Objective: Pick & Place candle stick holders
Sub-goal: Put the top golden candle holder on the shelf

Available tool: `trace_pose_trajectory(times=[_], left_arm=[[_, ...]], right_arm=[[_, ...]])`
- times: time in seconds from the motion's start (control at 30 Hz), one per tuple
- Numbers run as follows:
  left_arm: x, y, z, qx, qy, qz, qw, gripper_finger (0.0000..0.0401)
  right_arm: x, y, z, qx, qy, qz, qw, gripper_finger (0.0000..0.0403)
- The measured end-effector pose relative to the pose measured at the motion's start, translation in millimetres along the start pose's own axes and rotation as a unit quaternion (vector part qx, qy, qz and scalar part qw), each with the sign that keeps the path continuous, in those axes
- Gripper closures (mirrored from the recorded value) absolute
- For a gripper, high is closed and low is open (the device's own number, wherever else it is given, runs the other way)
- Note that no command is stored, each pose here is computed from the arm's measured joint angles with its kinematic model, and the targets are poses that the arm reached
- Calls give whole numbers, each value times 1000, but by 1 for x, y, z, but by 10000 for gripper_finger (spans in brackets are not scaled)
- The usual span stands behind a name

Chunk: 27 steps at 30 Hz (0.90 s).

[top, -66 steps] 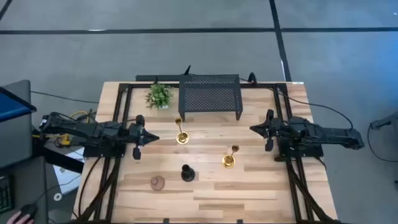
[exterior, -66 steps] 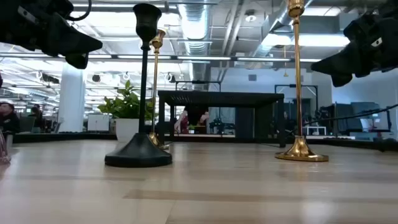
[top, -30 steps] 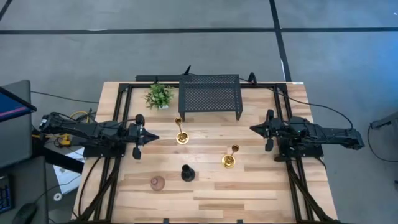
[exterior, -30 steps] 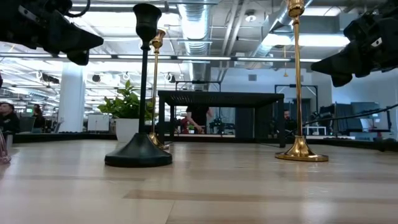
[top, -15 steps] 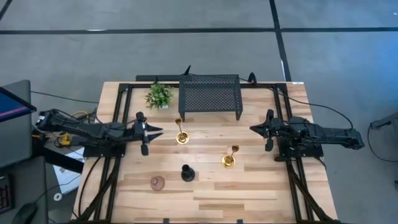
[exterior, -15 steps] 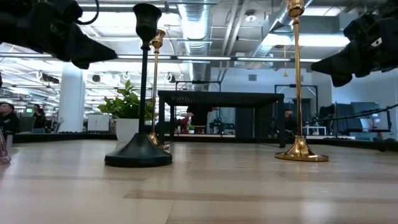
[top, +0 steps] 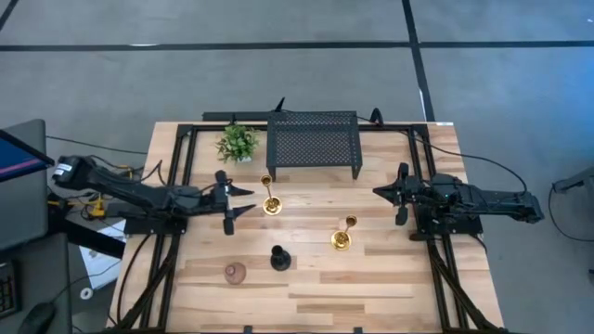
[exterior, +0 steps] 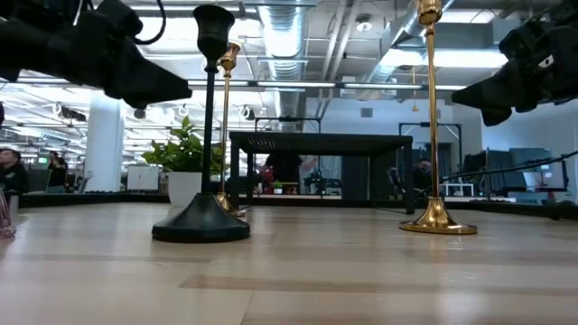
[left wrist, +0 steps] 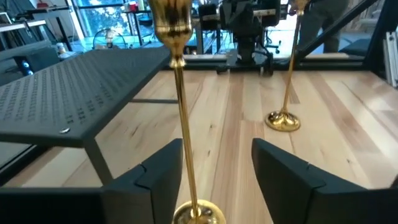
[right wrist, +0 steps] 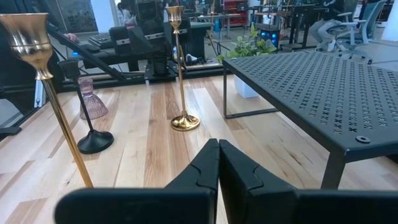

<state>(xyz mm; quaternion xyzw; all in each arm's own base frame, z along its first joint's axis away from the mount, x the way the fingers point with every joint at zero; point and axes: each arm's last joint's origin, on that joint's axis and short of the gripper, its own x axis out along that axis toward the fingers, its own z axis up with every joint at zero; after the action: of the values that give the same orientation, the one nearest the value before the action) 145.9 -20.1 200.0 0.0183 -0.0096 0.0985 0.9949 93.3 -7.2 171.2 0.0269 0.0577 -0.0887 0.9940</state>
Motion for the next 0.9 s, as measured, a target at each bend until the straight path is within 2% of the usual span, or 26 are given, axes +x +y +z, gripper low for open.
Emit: trace_pose_trajectory(times=[0.33, 0.63, 0.9], left_arm=[[21, 6, -8, -19, -5, 67, 998, 212], [31, 8, -15, -57, -2, 37, 998, 214], [46, 8, -17, -61, 4, 49, 997, 214]], right_arm=[[0, 0, 0, -6, 0, 0, 1000, 403], [0, 0, 0, -9, 0, 0, 1000, 403], [0, 0, 0, -9, 0, -3, 1000, 403]])
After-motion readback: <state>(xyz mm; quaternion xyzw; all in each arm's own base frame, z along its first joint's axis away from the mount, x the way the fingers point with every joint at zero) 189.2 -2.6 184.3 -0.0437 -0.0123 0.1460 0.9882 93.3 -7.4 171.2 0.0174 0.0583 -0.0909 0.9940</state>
